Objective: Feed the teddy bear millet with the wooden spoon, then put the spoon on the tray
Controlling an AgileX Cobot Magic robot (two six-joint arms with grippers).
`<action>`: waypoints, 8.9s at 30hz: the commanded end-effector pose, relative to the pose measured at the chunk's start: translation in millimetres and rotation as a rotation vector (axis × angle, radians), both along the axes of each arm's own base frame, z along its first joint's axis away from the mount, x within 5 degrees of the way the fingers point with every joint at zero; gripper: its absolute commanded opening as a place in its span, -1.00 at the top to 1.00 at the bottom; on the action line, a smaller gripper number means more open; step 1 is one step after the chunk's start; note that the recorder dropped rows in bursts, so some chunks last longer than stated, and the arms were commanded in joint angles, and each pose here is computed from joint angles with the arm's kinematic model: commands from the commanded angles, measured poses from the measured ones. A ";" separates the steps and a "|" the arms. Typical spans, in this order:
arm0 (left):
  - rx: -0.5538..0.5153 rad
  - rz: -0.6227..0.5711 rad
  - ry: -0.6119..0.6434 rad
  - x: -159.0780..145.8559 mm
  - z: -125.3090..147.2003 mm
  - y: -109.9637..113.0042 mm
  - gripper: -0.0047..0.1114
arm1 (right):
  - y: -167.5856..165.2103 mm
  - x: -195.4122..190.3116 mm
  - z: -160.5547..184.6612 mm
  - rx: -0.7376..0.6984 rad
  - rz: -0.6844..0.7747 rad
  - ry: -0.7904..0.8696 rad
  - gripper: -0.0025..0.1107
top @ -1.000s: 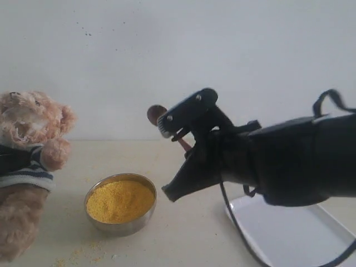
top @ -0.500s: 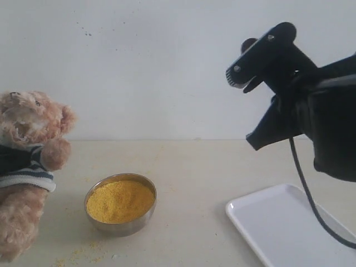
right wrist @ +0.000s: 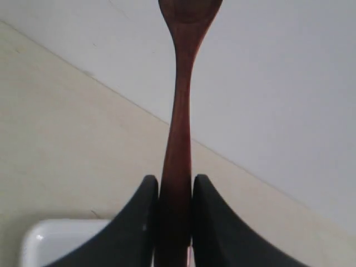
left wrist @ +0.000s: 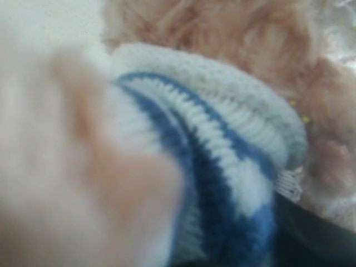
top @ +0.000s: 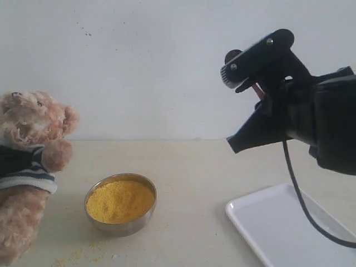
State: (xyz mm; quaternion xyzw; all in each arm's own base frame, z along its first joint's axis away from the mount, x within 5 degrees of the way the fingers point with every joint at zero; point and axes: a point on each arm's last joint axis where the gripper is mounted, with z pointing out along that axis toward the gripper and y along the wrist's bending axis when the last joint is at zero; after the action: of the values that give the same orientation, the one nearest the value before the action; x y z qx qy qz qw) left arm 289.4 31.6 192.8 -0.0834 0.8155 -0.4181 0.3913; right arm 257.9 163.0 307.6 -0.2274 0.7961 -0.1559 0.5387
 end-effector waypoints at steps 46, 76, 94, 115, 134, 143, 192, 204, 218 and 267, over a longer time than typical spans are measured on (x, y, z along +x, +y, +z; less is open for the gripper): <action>0.004 0.065 0.009 2.0 -0.2 4.6 0.85 | 67.8 14.7 -15.8 -0.549 0.586 0.498 0.96; 0.006 0.070 0.017 1.0 -1.9 4.6 0.85 | 171.5 33.5 -84.5 -0.745 0.599 0.510 0.96; -0.005 0.059 0.010 0.6 -0.9 3.5 0.85 | 164.3 47.0 -92.2 -0.381 0.495 0.675 0.96; 0.006 0.043 0.019 -0.5 -2.0 2.8 0.85 | 131.0 56.2 -63.3 -0.178 0.506 0.820 0.96; -0.077 -0.013 0.377 -38.9 -37.3 -12.2 0.85 | 91.4 69.1 -43.4 -0.039 0.494 0.932 0.96; -0.078 -0.052 0.379 -41.4 -36.9 -14.4 0.85 | 88.1 55.9 -3.3 0.062 0.531 0.839 0.96; -0.108 -0.002 0.408 -44.5 -41.2 -14.8 0.85 | 178.1 -6.1 -2.9 -0.022 0.809 0.624 0.96; -0.119 0.001 0.397 -43.6 -40.1 -15.0 0.85 | 176.7 -4.8 -3.4 -0.054 0.809 0.612 0.96; -0.104 -0.007 0.376 -43.2 -39.8 -14.8 0.85 | 178.6 -11.2 -4.9 -0.271 0.840 0.532 0.96; -0.113 -0.021 0.373 -43.8 -39.0 -15.9 0.85 | 226.5 -44.6 -27.4 -0.723 0.622 0.125 0.96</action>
State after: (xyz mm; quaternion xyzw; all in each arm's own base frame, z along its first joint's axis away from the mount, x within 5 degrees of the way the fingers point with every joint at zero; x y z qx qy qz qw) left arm 246.3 17.1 150.6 -0.1757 0.8577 -0.4300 0.2205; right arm 213.1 390.8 277.1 -0.6404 0.6169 -0.2335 0.3934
